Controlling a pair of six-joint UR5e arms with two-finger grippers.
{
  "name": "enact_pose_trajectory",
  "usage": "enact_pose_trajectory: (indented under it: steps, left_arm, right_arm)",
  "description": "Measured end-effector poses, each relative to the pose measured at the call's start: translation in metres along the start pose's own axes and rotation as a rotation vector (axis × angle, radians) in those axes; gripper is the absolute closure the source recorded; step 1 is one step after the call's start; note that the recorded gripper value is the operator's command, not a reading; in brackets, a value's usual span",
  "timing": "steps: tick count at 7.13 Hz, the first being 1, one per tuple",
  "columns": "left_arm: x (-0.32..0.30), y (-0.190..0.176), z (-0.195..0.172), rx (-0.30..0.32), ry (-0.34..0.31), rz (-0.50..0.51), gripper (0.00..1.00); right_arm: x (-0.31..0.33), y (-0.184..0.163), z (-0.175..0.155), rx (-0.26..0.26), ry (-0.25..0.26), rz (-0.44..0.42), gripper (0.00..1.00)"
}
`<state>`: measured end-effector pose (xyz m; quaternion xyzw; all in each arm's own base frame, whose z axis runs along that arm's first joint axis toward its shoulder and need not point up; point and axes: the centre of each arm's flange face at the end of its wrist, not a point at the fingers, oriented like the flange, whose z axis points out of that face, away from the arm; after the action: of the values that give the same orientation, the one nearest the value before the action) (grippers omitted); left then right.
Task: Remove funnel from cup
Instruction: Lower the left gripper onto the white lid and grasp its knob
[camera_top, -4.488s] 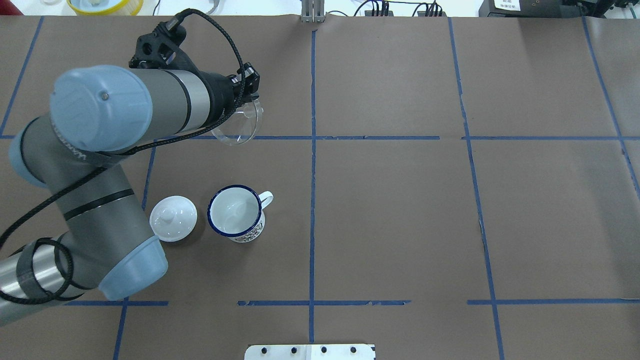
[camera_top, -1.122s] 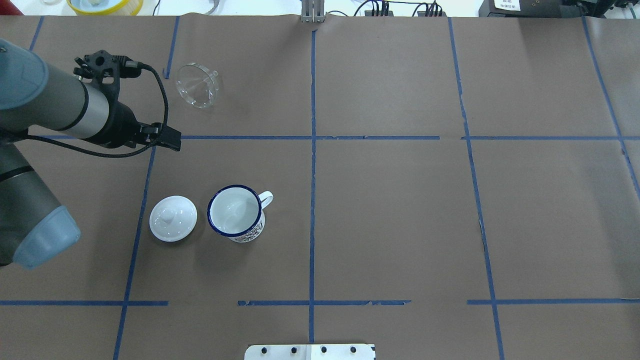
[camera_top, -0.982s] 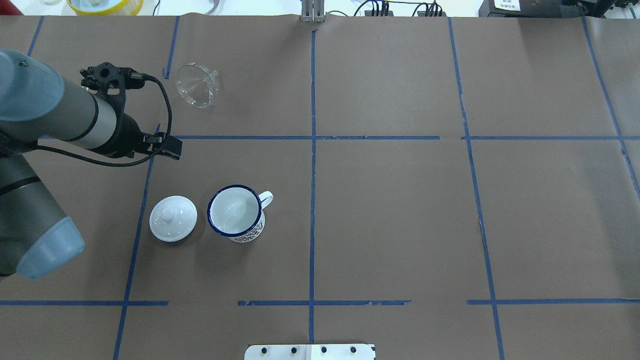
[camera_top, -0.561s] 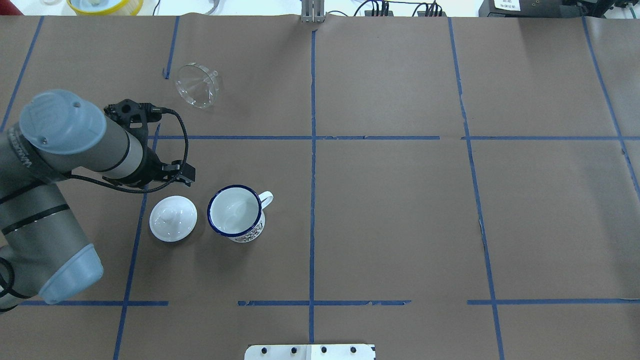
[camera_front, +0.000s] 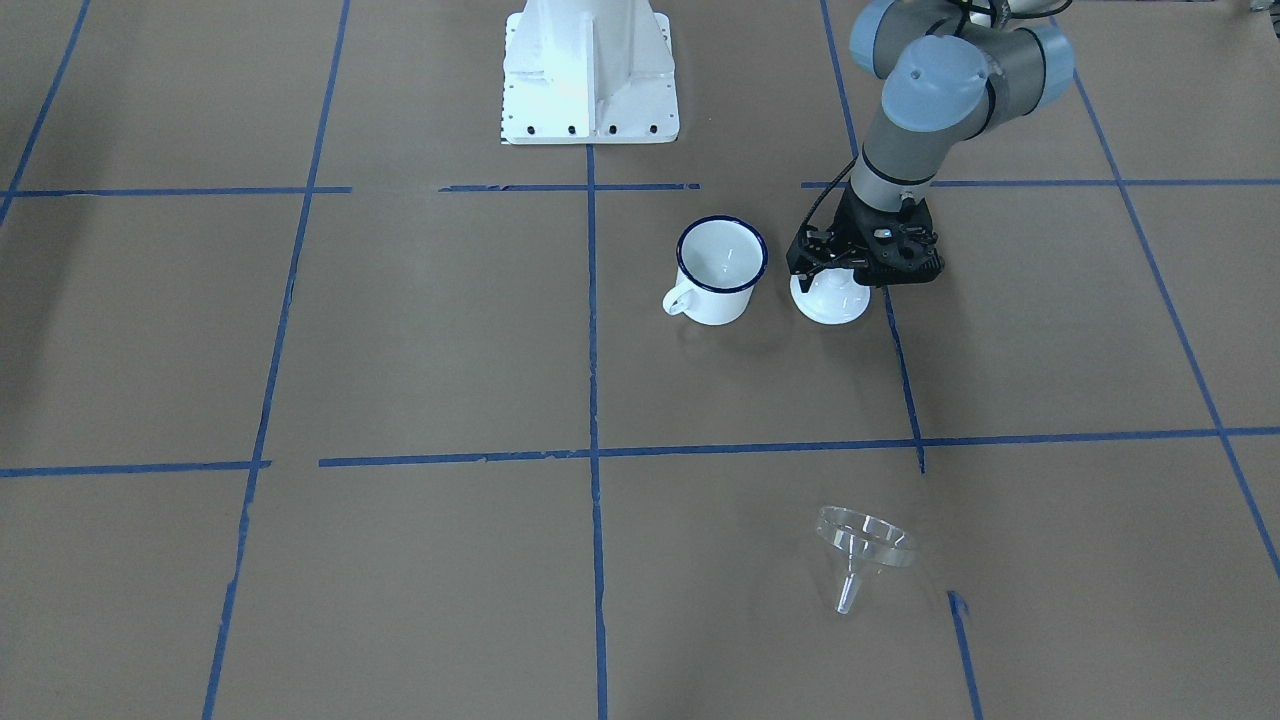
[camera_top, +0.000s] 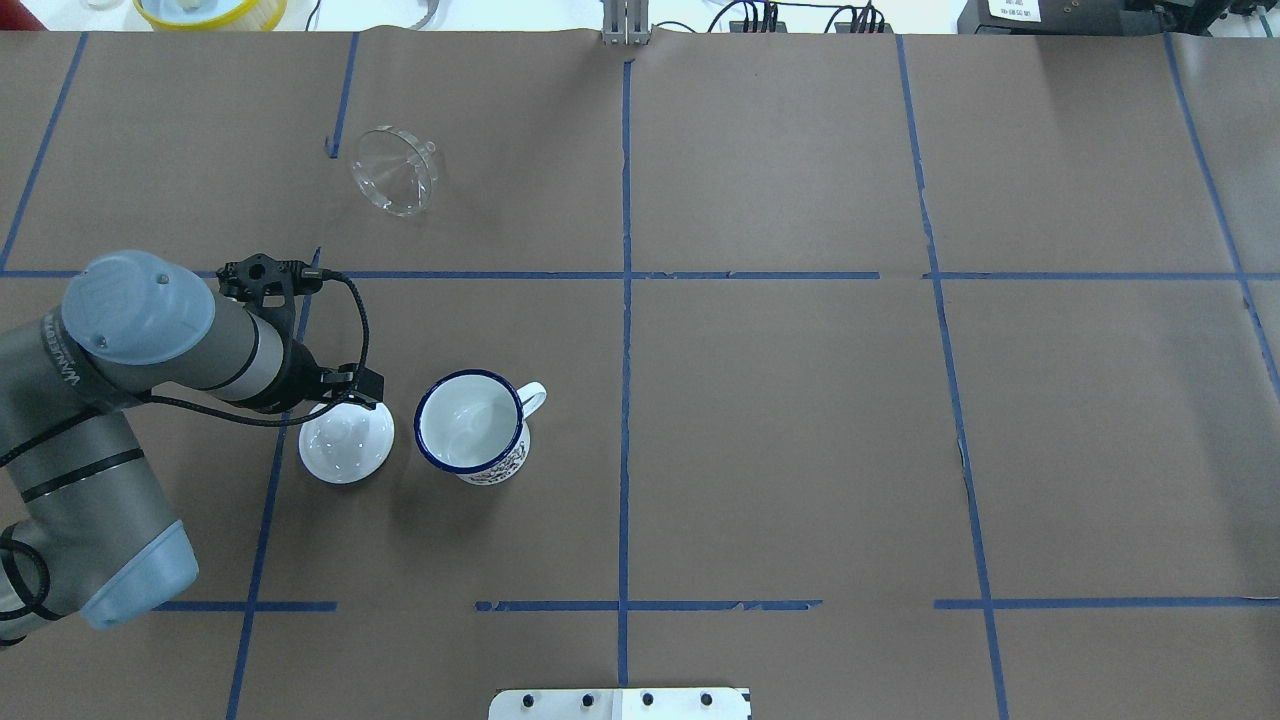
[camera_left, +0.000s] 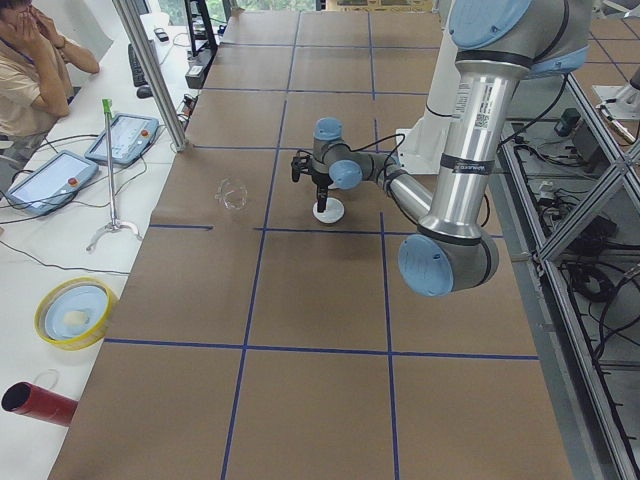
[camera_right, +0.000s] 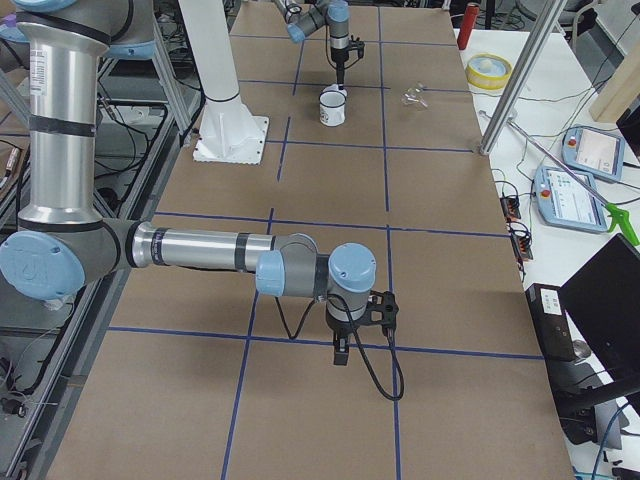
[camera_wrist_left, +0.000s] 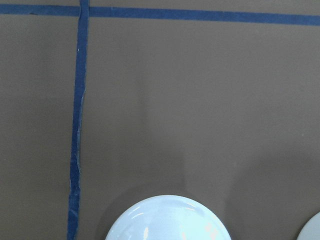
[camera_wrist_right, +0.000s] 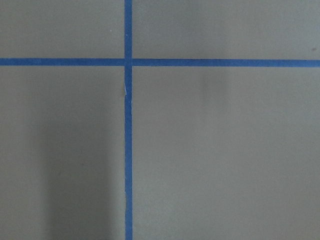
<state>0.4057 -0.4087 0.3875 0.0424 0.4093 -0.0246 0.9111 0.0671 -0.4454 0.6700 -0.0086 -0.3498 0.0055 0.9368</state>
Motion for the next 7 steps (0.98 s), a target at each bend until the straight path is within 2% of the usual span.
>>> enact_pose_trajectory:
  steps: [3,4,5,6,7]
  left_arm:
    - [0.004,0.013,0.004,-0.017,0.015,0.021,0.00]
    - [0.007,0.017,0.006,-0.024,0.017,0.025,0.07]
    - [0.008,0.020,0.007,-0.030,0.016,0.026,0.22]
    - [0.009,0.022,0.008,-0.033,0.014,0.026,0.26]
    - [0.008,0.023,0.009,-0.034,0.010,0.024,0.25]
  right_arm:
    - [0.000,0.000,0.000,0.000,0.000,0.000,0.00]
    - [0.000,0.000,0.000,0.000,0.000,0.000,0.00]
    - [0.000,0.000,0.000,0.000,0.000,0.000,0.00]
    - [0.000,0.000,0.000,0.000,0.000,0.000,0.00]
    - [0.000,0.000,0.000,0.000,0.000,0.000,0.00]
